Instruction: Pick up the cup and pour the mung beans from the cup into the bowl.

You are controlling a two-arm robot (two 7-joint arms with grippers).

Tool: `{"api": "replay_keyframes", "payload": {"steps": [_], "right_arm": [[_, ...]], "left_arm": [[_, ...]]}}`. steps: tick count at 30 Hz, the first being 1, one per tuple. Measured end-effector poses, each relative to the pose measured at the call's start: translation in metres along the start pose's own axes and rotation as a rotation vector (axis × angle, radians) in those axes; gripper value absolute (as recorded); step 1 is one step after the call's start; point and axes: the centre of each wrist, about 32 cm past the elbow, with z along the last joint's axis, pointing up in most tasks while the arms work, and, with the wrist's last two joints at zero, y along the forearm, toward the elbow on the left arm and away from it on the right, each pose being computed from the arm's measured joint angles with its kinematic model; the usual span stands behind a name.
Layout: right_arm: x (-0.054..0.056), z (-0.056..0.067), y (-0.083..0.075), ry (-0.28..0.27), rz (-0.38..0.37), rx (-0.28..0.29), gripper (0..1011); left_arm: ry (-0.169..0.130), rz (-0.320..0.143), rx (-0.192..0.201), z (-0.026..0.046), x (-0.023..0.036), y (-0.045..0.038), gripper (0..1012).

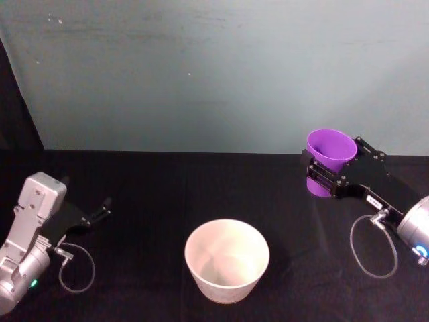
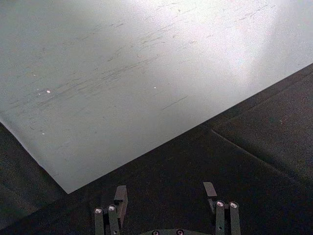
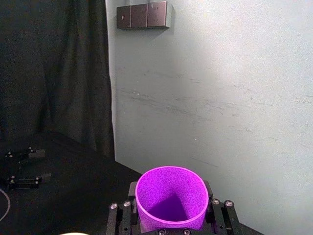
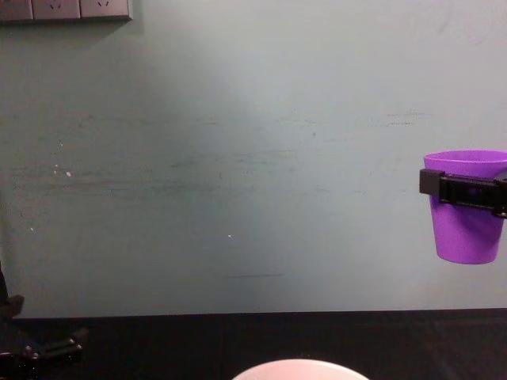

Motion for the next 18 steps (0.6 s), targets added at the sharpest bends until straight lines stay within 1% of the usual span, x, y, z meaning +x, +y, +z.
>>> {"api": "replay_keyframes", "payload": {"steps": [18], "right_arm": [[0.0000, 0.0000, 0.0000, 0.000, 0.000, 0.000, 746]], "left_arm": [[0.000, 0.000, 0.000, 0.0000, 0.0000, 0.0000, 1004]]}}
